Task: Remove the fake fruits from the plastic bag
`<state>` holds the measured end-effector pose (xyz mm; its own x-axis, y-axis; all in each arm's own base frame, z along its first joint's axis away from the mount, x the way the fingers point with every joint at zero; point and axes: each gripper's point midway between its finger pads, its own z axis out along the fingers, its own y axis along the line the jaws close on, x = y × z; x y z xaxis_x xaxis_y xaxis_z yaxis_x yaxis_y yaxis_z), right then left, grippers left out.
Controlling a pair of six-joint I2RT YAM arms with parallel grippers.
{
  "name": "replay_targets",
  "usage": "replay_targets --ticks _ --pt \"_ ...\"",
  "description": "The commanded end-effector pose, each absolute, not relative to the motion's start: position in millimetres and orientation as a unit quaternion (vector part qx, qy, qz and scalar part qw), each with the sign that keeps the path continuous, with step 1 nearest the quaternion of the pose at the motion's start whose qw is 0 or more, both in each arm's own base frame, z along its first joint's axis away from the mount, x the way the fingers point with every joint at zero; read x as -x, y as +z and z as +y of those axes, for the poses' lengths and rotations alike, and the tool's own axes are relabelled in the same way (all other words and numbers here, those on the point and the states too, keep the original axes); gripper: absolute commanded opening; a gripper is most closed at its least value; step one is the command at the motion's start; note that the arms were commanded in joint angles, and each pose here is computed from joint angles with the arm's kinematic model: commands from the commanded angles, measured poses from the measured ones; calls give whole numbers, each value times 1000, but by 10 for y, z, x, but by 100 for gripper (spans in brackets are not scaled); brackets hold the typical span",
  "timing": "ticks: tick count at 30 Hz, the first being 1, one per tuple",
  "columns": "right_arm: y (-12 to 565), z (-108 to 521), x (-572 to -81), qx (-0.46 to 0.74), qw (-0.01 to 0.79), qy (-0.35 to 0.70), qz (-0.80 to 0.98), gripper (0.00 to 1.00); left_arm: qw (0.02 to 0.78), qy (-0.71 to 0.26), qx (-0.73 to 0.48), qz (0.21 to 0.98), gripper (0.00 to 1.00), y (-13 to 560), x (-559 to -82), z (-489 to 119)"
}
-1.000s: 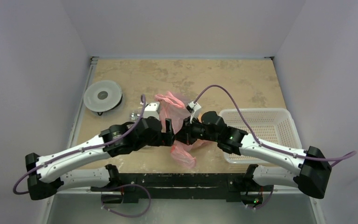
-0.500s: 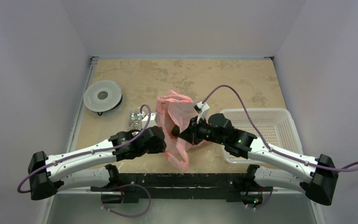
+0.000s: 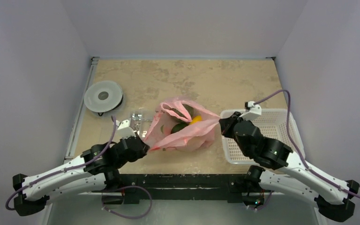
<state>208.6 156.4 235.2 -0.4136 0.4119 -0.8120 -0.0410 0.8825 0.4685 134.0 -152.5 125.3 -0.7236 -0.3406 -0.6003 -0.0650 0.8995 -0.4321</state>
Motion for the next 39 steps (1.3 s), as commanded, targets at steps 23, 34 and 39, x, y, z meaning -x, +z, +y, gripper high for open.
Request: replay_targets --ticks 23,34,39 --pt "2633 2131 -1719 23 472 363 803 77 386 -231 -16 893 78 1933 -1281 -1581" --pt "2761 2154 -2157 149 539 203 804 99 492 -66 -129 858 90 2514 -1766 -1403" --pt "2682 2275 -2384 188 543 140 807 99 484 -30 -162 859 91 2443 -1995 -1731"
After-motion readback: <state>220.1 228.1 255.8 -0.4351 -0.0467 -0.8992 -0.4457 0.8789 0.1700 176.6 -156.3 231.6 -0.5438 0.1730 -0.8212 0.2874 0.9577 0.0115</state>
